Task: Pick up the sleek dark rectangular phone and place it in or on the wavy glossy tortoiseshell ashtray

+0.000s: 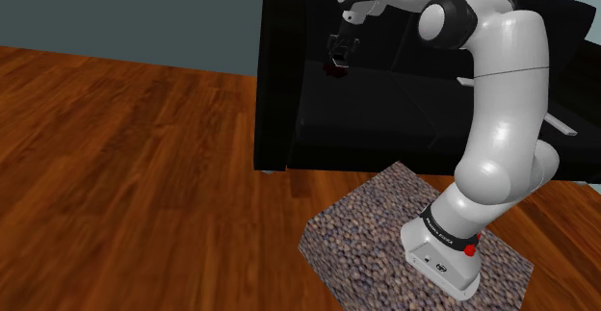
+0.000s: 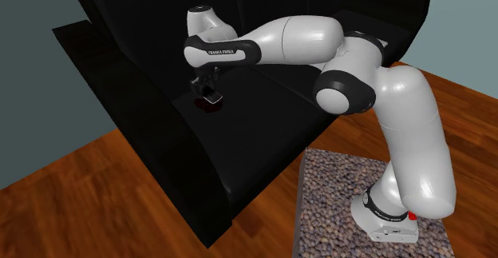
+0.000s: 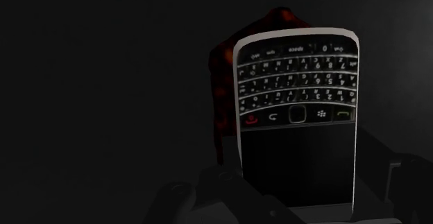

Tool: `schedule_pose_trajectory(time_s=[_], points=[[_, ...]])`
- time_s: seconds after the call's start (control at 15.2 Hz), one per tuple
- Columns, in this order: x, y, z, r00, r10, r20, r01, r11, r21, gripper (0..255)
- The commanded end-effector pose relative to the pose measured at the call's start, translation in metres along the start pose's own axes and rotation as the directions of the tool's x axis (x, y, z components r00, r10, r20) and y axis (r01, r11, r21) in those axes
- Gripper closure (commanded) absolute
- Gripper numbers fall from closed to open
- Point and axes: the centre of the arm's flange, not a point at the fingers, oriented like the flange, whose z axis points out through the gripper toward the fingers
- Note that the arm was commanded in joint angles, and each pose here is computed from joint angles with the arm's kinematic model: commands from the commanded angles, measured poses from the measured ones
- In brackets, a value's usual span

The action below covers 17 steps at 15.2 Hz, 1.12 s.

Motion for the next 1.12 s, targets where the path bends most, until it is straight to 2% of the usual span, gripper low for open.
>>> schedule_pose_trajectory(time_s=[0.0,0.33,0.59,1.06], points=[[0.000,0.000,0.000,1.000,0.000,0.000,0.000,1.000,0.000,0],[0.000,0.000,0.000,1.000,0.000,0.000,0.000,1.000,0.000,0],[0.000,0.000,-0.050,1.000,0.000,0.000,0.000,1.000,0.000,0],[0.000,0.000,-0.050,1.000,0.000,0.000,0.000,1.000,0.000,0]])
